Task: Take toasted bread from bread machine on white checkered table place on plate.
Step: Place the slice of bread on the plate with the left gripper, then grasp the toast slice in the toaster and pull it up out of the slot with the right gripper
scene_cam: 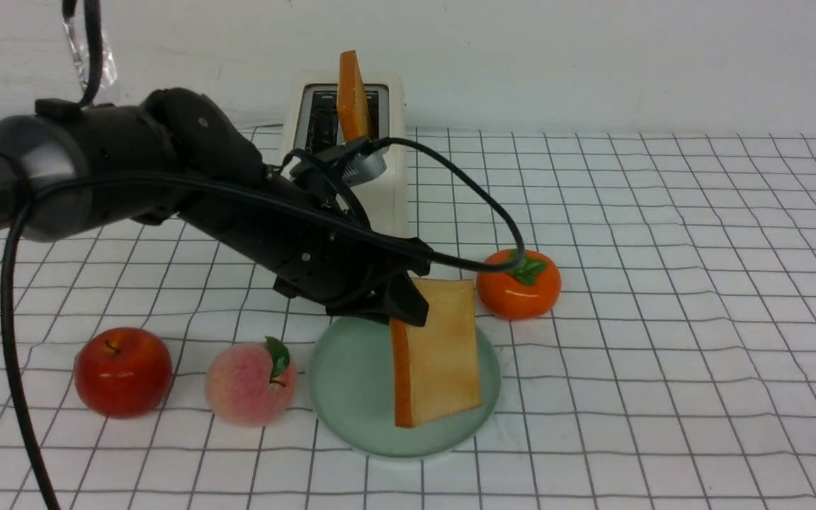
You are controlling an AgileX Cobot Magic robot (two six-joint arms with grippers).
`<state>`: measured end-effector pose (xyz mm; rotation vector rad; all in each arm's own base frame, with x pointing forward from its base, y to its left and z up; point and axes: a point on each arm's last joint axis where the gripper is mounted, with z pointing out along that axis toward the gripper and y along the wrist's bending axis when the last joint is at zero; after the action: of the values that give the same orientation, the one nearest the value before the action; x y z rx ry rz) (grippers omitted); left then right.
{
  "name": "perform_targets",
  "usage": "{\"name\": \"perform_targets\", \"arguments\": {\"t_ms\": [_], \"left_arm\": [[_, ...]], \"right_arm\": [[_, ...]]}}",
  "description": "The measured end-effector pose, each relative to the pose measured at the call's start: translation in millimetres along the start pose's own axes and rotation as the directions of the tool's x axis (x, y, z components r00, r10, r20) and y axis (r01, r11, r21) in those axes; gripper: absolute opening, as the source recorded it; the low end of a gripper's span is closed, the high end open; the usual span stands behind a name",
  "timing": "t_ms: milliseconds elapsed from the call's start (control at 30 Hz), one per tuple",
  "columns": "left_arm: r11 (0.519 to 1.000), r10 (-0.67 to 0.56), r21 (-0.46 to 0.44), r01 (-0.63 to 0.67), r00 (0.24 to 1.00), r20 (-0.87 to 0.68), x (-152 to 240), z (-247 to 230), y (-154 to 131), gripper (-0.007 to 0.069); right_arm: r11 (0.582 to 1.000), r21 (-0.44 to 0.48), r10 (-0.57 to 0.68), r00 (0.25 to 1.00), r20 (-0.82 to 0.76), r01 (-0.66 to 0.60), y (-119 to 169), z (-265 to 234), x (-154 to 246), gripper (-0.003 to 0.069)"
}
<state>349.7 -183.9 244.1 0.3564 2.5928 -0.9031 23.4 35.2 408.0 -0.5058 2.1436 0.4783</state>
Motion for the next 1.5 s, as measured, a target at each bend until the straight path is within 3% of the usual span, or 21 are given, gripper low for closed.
{"name": "perform_targets", "arguments": {"t_ms": [200,267,367,400,433,533,600,767,900,967,1000,1100,1133,1167,1333,1500], "left_arm": [[0.999,-0.031,-0.024,0.031,1.0,0.006,-1,14,12,0.0091],[0.999,-0.027,-0.039,0.027,1.0,0.0,0,19,16,0.0131],[0.998,-0.01,-0.058,0.01,1.0,0.001,-1,20,18,0.023],[0.998,-0.005,-0.062,0.005,1.0,0.0,-1,20,19,0.0307],[0.998,-0.005,-0.063,0.005,1.0,0.0,-1,20,19,0.0318],[0.998,0.007,-0.067,-0.006,1.0,0.005,-1,16,17,0.0518],[0.997,0.032,-0.073,-0.03,0.999,0.023,-3,7,12,0.0606],[0.978,0.178,-0.134,-0.162,0.977,0.117,-8,-41,-11,0.0659],[0.96,0.231,-0.197,-0.198,0.959,0.163,-4,-83,-28,0.06],[0.949,0.24,-0.258,-0.181,0.945,0.222,6,-127,-45,0.0461],[0.949,0.244,-0.257,-0.183,0.943,0.228,6,-130,-47,0.0447],[0.93,0.265,-0.333,-0.155,0.911,0.316,28,-179,-61,0.0148],[0.928,0.269,-0.339,-0.153,0.907,0.326,31,-184,-62,0.0112],[0.924,0.28,-0.351,-0.15,0.892,0.355,41,-197,-65,0.0014],[0.927,0.305,-0.344,-0.146,0.828,0.47,89,-233,-73,-0.0013],[0.928,0.34,-0.337,-0.159,0.729,0.594,153,-253,-67,-0.0013]], "right_arm": [[1.0,-0.005,-0.002,1.0,0.02,0.002,2,-5,2,-0.0018],[1.0,-0.016,0.002,1.0,0.021,-0.001,3,-5,2,-0.0018],[0.999,-0.033,0.008,1.0,0.022,-0.007,5,-5,2,-0.0017],[0.999,-0.042,0.012,1.0,0.018,-0.011,5,-3,3,-0.0017],[0.999,-0.043,0.012,1.0,0.018,-0.012,5,-3,3,-0.0017],[0.999,-0.049,0.02,1.0,0.001,-0.02,4,1,5,-0.0015],[0.999,-0.049,0.023,1.0,-0.01,-0.024,3,4,7,-0.0014],[0.999,-0.043,0.025,0.999,-0.02,-0.025,2,6,9,-0.0009],[0.999,-0.027,0.045,0.998,-0.04,-0.046,-1,10,7,-0.0007],[0.998,-0.015,0.063,0.994,-0.089,-0.064,-5,22,0,-0.0006],[0.998,-0.013,0.067,0.992,-0.106,-0.069,-7,26,-1,-0.0006],[0.995,-0.001,0.097,0.98,-0.172,-0.099,-16,52,-14,-0.0006],[0.995,0.002,0.101,0.98,-0.171,-0.102,-17,56,-17,-0.0006],[0.993,0.009,0.114,0.977,-0.18,-0.114,-22,69,-23,-0.0006],[0.987,0.012,0.158,0.954,-0.255,-0.161,-37,121,-40,-0.0004],[0.983,-0.128,0.08,0.94,-0.331,-0.128,-24,178,-61,-0.0003]]}}
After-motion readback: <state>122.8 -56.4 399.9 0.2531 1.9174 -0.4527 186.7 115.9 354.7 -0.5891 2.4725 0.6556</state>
